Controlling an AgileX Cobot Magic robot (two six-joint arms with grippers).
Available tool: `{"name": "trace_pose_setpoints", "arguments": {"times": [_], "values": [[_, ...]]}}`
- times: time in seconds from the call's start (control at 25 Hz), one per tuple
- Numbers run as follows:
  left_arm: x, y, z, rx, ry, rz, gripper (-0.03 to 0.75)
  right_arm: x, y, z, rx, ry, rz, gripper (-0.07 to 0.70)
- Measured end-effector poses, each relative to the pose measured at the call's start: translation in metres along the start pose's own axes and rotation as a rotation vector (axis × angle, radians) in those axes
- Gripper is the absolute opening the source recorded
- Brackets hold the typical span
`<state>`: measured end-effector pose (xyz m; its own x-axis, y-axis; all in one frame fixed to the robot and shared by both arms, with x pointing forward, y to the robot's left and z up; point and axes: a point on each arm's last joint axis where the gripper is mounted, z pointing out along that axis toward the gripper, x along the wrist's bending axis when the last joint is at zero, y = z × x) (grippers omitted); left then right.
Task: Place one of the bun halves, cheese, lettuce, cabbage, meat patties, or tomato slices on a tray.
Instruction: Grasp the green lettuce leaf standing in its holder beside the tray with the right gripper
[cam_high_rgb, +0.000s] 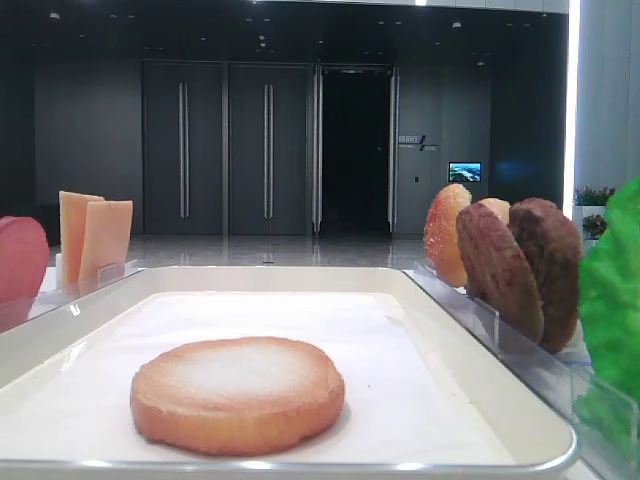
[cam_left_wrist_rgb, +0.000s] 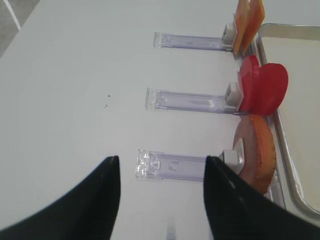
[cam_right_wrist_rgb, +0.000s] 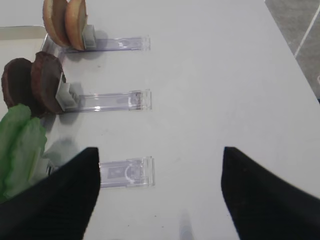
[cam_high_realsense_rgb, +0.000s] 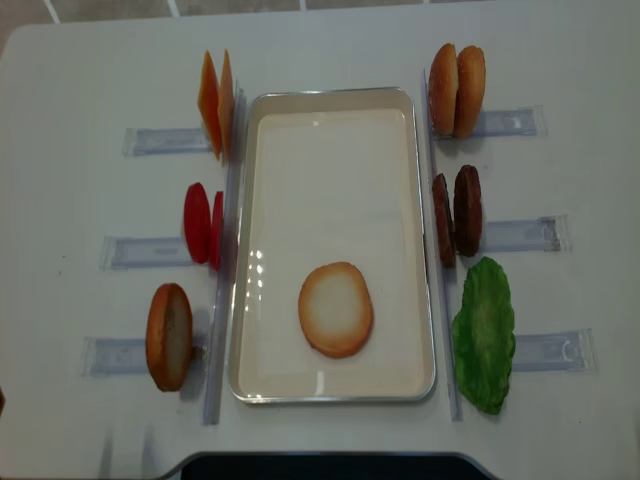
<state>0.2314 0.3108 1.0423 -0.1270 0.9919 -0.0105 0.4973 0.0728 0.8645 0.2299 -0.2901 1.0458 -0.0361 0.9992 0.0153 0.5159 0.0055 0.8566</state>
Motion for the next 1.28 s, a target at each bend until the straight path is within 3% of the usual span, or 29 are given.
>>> {"name": "trace_pose_setpoints", "arguments": {"times": [0.6, 0.72, 0.88, 1.12, 1.28], "values": [[0.0, 0.0, 0.0, 0.0, 0.0, 0.0, 0.408, 0.0, 0.0, 0.0, 0.0, 0.003, 0.011, 0.514], [0.0, 0.0, 0.0, 0.0, 0.0, 0.0, 0.408, 0.003, 0.004, 0.005, 0.041, 0.035, 0.029, 0.514], [0.0, 0.0, 0.0, 0.0, 0.0, 0.0, 0.408, 0.004, 0.014, 0.024, 0.192, 0.071, 0.063, 0.514], [0.0, 0.0, 0.0, 0.0, -0.001, 0.0, 0.408, 0.005, 0.027, 0.06, 0.516, 0.132, 0.131, 0.514], [0.0, 0.0, 0.0, 0.0, -0.001, 0.0, 0.408, 0.004, 0.031, 0.083, 0.683, 0.139, 0.156, 0.514]]}}
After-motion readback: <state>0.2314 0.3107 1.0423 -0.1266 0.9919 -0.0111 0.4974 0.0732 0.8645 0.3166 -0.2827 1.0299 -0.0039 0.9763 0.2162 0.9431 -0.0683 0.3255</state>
